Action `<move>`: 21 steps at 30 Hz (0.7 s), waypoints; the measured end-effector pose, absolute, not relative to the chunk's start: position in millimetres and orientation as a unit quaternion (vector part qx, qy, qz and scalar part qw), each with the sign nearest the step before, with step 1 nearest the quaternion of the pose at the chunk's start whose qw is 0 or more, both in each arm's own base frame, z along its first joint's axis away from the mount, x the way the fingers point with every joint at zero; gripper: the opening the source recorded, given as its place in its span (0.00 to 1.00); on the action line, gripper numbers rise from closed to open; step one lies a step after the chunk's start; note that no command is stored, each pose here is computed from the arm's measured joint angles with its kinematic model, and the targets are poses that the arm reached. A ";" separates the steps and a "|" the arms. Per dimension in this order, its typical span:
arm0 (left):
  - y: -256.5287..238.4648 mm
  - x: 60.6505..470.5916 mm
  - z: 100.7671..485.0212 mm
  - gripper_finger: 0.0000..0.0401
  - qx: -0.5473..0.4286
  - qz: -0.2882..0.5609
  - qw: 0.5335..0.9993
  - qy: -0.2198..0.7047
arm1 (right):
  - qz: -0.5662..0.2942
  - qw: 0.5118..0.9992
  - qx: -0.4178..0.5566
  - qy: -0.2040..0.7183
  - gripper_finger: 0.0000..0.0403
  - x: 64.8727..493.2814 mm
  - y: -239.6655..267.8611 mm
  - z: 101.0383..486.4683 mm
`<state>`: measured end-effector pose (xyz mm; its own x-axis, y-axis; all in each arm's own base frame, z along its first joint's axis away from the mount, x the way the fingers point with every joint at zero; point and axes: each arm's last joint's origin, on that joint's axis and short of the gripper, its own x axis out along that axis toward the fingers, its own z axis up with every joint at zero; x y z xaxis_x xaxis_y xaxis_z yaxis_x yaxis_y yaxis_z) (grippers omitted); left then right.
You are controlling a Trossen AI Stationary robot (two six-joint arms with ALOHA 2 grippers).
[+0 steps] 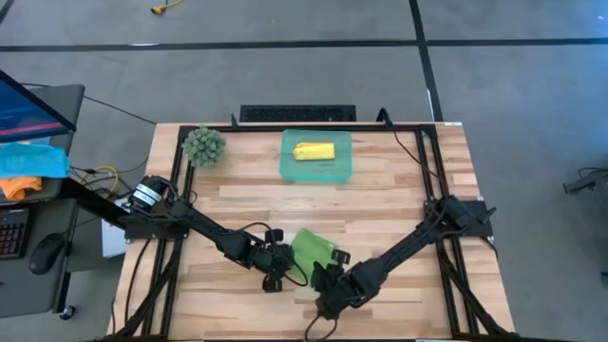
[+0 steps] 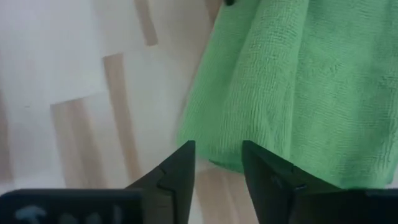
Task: Roll microfiber towels into tight, uniform cylinder then place into a basket
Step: Roll the green microfiber cloth
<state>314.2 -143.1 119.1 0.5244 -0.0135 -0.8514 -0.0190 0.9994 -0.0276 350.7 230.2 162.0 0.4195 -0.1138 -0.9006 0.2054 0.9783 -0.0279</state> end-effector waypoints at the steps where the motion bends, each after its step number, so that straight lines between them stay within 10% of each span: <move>1: -143.1 314.3 119.1 0.32 -0.017 0.002 0.873 0.487 | -0.096 0.841 0.043 0.531 0.41 351.5 229.4 160.7; 9: -143.1 314.2 119.0 0.32 -0.017 0.002 0.873 0.488 | -0.097 0.833 0.065 0.542 0.60 357.5 220.4 159.8; 21: -143.1 314.2 119.0 0.32 -0.017 0.002 0.873 0.488 | -0.134 0.826 0.005 0.548 0.59 356.7 215.0 181.8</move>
